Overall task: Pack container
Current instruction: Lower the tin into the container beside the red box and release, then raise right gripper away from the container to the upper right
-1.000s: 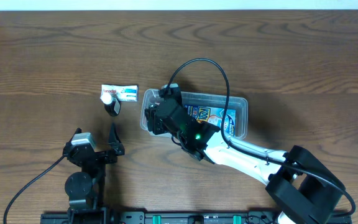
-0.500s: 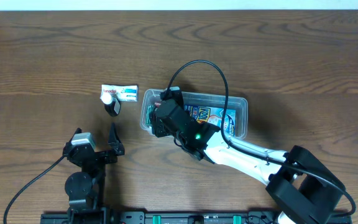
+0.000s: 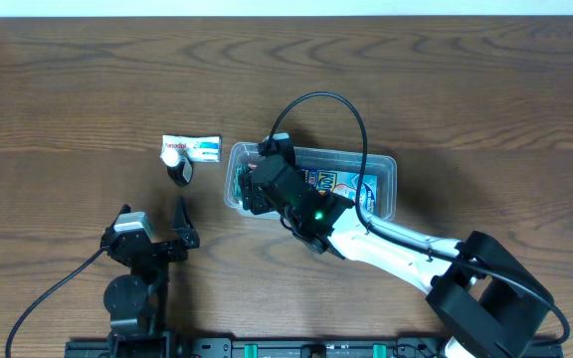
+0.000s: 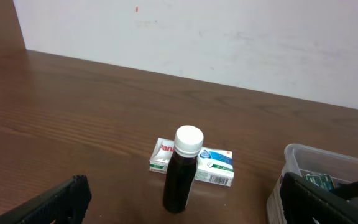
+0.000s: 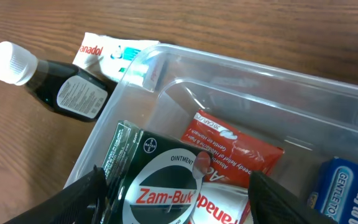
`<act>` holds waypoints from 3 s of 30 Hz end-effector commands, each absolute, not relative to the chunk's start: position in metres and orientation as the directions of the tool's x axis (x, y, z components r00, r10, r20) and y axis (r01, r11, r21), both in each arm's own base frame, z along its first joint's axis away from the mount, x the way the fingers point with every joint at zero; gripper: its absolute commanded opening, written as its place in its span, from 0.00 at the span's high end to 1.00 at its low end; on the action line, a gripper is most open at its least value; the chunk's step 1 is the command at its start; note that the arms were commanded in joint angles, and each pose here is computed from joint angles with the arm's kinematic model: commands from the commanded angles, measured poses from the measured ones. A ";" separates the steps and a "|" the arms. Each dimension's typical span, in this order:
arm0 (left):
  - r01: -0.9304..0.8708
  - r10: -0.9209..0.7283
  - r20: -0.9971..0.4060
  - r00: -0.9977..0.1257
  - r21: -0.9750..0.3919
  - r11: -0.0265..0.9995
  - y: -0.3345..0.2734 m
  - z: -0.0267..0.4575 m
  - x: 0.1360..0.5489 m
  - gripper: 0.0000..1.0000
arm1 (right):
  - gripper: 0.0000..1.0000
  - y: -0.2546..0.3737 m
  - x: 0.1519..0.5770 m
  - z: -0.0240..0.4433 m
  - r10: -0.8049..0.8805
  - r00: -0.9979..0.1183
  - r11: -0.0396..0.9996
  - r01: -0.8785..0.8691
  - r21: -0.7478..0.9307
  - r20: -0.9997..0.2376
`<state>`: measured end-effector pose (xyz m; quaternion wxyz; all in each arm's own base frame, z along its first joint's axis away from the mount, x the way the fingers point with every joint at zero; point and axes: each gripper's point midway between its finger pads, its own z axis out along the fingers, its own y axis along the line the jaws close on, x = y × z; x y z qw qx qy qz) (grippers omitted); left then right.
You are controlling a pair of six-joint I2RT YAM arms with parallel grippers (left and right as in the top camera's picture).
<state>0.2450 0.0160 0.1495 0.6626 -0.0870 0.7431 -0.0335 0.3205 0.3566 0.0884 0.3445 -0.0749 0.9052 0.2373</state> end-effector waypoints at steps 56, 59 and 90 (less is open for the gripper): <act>-0.107 -0.176 -0.972 -0.156 -0.160 0.981 0.019 0.133 0.244 0.02 | 0.16 0.253 0.361 0.201 0.079 -0.675 0.956 -0.157 0.248 -0.734; -0.107 -0.176 -0.972 -0.156 -0.160 0.981 0.019 0.133 0.244 0.02 | 0.11 0.204 0.384 0.243 0.191 -0.594 0.962 -0.047 0.271 -0.781; -0.048 -0.231 -0.958 -0.173 -0.226 0.973 0.006 0.139 0.242 0.02 | 0.01 -0.072 0.391 0.194 0.545 -0.541 0.787 0.594 0.168 -0.641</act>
